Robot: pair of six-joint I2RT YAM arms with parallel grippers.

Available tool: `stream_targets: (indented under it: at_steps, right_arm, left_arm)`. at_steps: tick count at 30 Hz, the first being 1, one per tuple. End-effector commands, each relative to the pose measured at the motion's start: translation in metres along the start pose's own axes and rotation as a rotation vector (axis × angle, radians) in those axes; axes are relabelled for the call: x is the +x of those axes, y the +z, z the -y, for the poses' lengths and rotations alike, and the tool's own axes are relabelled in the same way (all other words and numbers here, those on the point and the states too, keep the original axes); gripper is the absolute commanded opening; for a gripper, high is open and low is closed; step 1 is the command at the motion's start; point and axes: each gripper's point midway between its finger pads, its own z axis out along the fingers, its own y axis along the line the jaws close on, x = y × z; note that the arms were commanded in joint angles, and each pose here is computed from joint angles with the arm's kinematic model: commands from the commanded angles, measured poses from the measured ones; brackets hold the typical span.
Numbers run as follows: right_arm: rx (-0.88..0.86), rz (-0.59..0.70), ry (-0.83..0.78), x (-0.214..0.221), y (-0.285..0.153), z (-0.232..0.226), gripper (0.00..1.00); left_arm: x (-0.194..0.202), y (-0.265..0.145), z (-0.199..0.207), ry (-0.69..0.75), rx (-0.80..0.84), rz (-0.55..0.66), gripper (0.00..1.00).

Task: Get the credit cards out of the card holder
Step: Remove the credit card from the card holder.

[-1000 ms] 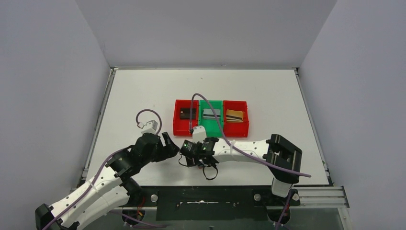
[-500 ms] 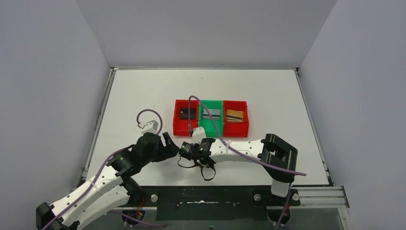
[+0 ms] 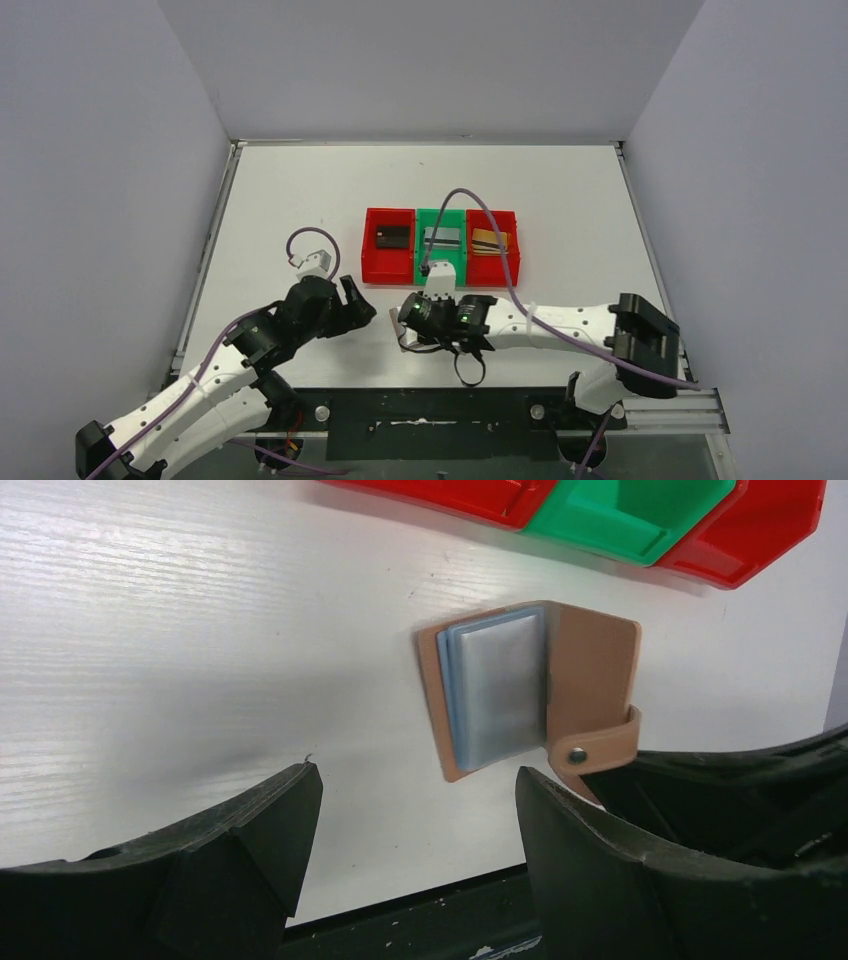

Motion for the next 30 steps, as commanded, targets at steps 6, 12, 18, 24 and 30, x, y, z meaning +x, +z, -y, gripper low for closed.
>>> stream_targets:
  at_steps: [6,12,18,24,30]
  right_arm:
    - [-0.459,0.101,0.524,-0.026,-0.021,-0.018,0.0]
    - [-0.485,0.072,0.713,0.007,0.0,0.029,0.02]
    - [-0.42,0.036,0.725,0.033,0.011,0.05,0.03]
    - [-0.403,0.03,0.705,0.036,0.015,0.053,0.03]
    - [-0.392,0.021,0.688,0.036,0.018,0.05,0.03]
  left_arm:
    - [-0.016,-0.002,0.034,-0.013,0.121,0.026,0.71]
    - [0.003,0.01,0.06,0.019,0.249,-0.077,0.71]
    - [0.013,0.021,0.092,0.065,0.358,-0.162,0.71]
    - [0.018,0.034,0.109,0.122,0.39,-0.217,0.69]
    - [0.017,0.039,0.119,0.127,0.407,-0.207,0.67]
